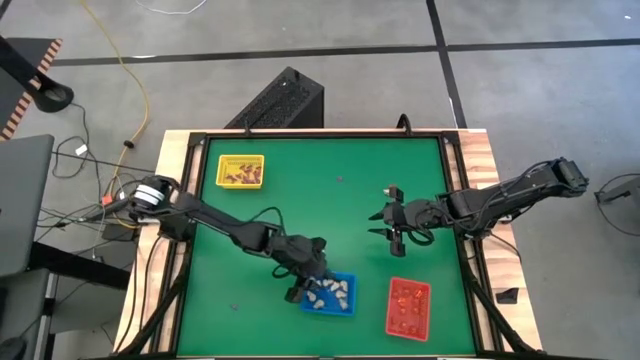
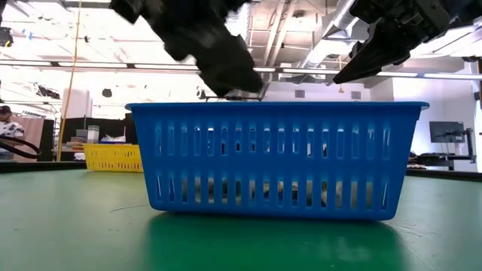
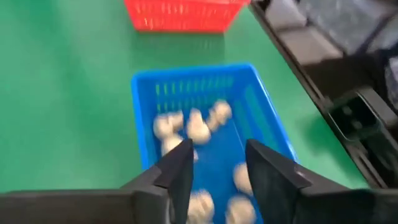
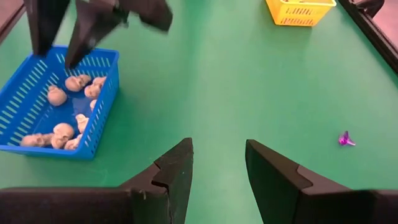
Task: Sort Halloween decoration
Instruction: Put the purple witch hat toy into the yellow basket
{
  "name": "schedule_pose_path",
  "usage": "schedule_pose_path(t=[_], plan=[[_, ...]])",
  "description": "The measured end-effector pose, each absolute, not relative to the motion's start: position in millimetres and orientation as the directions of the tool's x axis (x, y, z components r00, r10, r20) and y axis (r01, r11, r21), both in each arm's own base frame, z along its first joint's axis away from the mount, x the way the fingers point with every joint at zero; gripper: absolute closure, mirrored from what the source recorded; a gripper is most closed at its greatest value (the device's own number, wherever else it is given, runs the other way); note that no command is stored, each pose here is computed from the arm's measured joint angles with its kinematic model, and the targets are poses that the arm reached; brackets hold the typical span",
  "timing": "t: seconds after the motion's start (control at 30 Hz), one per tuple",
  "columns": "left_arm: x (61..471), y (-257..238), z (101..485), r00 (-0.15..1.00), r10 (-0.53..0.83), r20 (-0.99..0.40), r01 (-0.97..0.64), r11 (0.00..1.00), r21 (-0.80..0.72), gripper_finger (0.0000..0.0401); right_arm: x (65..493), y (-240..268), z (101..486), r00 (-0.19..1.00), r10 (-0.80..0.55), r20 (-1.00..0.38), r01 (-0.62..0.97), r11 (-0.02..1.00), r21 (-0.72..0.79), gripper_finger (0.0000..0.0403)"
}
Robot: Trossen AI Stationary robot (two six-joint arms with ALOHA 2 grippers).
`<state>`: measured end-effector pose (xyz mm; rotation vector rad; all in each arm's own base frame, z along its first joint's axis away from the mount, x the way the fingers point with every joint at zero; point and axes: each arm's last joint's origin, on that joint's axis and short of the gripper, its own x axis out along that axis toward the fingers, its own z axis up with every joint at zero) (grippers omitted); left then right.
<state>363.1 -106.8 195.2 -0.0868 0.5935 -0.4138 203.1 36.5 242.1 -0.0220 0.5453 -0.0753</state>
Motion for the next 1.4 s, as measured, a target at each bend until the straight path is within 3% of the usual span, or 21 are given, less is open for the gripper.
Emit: schedule_pose_path(t=[0.27,0.4,0.63,1.1,1.23,1.4], plan=[[317.5,-125.4,237.5,0.487,-0.393,-0.78,0.203,0.919,-0.337,0.0251,204.1,36.6,244.0,0.863,-0.075,-0.5,0.061,0.997,-0.045,0.0226],[272.9,-152.3,223.7,0.326,-0.274,-0.905,0.067,0.961,-0.267,0.0253,204.3,36.8,244.2,0.864,-0.075,-0.498,0.06,0.997,-0.045,0.0226],[213.2,-198.4,187.1,0.18,-0.241,-0.954,0.06,0.97,-0.234,0.0264,204.4,36.7,244.5,0.866,-0.075,-0.494,0.059,0.997,-0.047,0.0226],[178.2,-222.3,178.7,0.271,-0.11,-0.956,0.07,0.993,-0.094,0.027,206.9,37.3,249.2,0.891,-0.069,-0.448,0.061,0.998,-0.033,0.0226],[173.4,-220.0,166.7,0.233,-0.122,-0.965,0.056,0.992,-0.112,0.027,206.9,37.3,249.2,0.891,-0.069,-0.449,0.061,0.998,-0.033,0.0226],[171.8,-220.2,150.2,0.279,-0.205,-0.938,0.045,0.979,-0.2,0.027,206.9,37.2,249.0,0.89,-0.07,-0.45,0.059,0.998,-0.037,0.0226]])
